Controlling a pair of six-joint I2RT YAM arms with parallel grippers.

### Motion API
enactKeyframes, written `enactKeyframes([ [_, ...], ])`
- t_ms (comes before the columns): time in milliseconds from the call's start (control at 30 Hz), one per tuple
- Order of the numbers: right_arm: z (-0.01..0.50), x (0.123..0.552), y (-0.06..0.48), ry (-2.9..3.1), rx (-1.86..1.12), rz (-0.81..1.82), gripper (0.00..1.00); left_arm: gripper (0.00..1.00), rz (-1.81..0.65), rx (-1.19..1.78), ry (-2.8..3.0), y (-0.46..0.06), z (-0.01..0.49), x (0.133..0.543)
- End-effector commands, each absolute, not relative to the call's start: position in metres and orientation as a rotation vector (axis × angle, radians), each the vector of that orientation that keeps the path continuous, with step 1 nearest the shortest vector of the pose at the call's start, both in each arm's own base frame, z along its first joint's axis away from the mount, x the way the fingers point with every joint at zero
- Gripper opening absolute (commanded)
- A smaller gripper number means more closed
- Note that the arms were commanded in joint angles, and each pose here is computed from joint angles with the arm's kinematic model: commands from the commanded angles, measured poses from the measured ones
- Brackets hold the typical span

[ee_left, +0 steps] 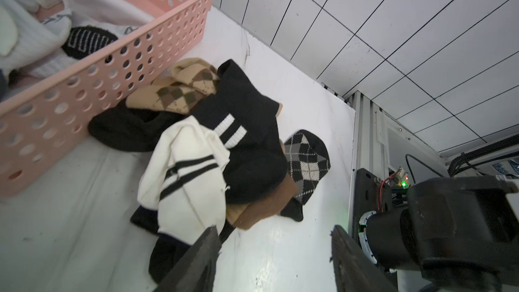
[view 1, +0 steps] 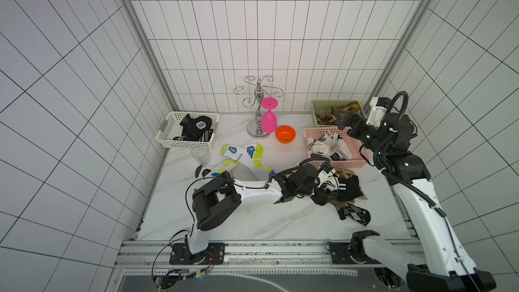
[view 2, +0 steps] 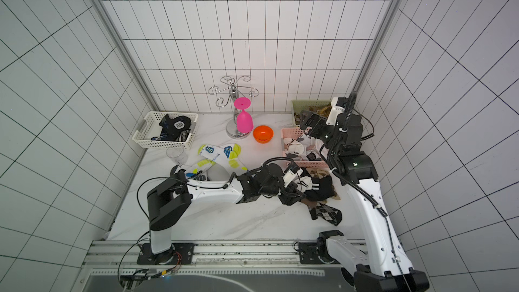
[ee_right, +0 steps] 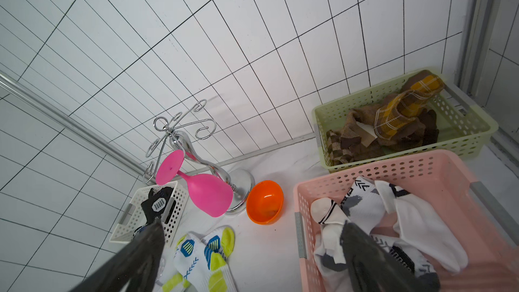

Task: Sort the socks into the basket by color
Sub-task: Move the sock to the center of the board.

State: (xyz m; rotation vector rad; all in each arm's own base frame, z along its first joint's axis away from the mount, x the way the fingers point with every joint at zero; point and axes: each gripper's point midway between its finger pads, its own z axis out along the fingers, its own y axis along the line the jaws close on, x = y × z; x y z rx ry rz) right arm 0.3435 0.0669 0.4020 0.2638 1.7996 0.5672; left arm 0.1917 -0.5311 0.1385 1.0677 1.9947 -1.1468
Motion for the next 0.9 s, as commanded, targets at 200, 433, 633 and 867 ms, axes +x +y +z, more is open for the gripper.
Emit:
enactKeyframes([
  [200, 0.375, 0.323, 0.079, 1.896, 0.228, 0.626, 0.99, 0.65, -1.192, 1.098, 1.786, -0.604, 0.131, 0.183],
  [433, 0.378, 0.314, 0.085, 1.888, 0.186, 0.643, 0.99, 0.65, -1.034, 1.178, 1.975, -0.623, 0.061, 0.196],
  [633, 0.378, 0.312, 0.085, 1.886, 0.172, 0.633, 0.99, 0.64, -0.840, 1.120, 2.190, -0.591, 0.009, 0.218],
  [867, 0.372, 0.311, 0.085, 1.896, 0.172, 0.626, 0.99, 0.62, -0.635, 0.992, 2.439, -0.505, -0.020, 0.223],
])
